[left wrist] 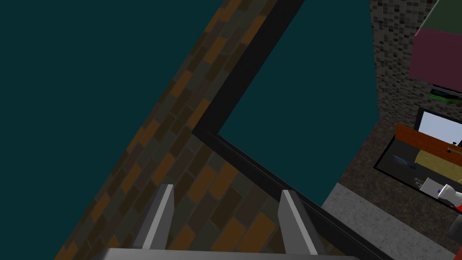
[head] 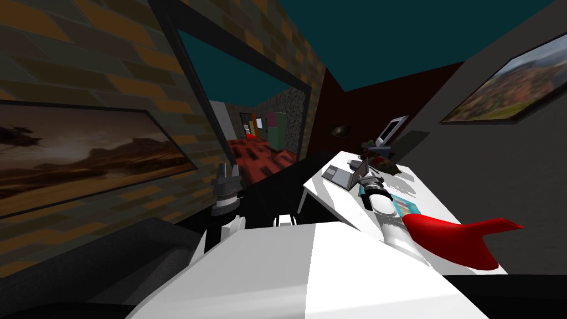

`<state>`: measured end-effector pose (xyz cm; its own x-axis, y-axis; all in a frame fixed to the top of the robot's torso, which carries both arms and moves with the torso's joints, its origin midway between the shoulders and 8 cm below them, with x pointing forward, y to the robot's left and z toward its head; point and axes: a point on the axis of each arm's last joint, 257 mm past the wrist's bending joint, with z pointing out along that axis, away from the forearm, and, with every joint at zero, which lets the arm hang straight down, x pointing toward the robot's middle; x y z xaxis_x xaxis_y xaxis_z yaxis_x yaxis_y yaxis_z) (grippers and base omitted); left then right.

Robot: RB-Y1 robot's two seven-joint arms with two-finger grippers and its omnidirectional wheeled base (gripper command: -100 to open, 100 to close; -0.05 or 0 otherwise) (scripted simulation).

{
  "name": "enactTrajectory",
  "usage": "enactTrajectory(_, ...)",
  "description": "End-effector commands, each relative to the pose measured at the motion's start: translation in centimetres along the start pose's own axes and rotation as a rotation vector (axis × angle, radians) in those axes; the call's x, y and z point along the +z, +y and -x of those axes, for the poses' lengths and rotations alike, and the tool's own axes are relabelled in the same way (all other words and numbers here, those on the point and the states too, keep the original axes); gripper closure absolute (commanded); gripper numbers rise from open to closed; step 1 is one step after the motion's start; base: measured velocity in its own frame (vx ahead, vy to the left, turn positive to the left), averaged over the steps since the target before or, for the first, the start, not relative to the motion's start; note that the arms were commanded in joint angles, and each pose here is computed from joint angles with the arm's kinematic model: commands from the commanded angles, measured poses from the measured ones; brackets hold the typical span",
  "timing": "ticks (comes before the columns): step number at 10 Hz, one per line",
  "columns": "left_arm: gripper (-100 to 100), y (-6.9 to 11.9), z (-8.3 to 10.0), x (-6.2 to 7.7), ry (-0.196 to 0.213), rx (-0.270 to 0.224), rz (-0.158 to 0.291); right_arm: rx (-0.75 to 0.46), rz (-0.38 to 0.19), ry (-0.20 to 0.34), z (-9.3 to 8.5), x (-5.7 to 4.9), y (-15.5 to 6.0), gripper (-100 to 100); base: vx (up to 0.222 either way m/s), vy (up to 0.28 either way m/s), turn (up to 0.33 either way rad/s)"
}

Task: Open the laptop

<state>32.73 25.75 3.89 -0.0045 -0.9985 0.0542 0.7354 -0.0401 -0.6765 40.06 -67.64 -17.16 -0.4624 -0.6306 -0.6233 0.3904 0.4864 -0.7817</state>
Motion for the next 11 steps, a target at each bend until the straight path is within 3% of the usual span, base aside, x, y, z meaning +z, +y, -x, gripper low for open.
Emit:
enactTrajectory(1, 0, 0.0, 0.0, 0.0, 0.000, 0.000, 0.000, -0.008, 0.008, 0.009, -1.6, -2.2, -0.4, 100, 0.087, 0.005, 0.069)
enactTrajectory(3, 0, 0.0, 0.0, 0.0, 0.000, 0.000, 0.000, -0.020, 0.023, 0.036, -3.5, -3.3, -0.2, 100, 0.042, 0.001, 0.026)
enactTrajectory(4, 0, 0.0, 0.0, 0.0, 0.000, 0.000, 0.000, -0.026, -0.012, 0.011, -2.7, -4.2, -2.6, 100, 0.087, 0.025, 0.115)
enactTrajectory(5, 0, 0.0, 0.0, 0.0, 0.000, 0.000, 0.000, -0.062, -0.013, 0.008, -2.6, -4.4, -2.8, 100, 0.090, 0.016, 0.033)
enactTrajectory(7, 0, 0.0, 0.0, 0.0, 0.000, 0.000, 0.000, -0.068, 0.006, 0.040, -4.9, -5.8, -2.7, 100, 0.029, 0.002, 0.034)
enactTrajectory(9, 0, 0.0, 0.0, 0.0, 0.000, 0.000, 0.000, -0.108, 0.010, 0.047, -5.3, -5.9, -2.6, 100, 0.005, -0.002, 0.005)
enactTrajectory(11, 0, 0.0, 0.0, 0.0, 0.000, 0.000, 0.000, -0.015, 0.011, 0.050, -5.8, -6.4, -2.7, 100, -0.016, 0.008, -0.036)
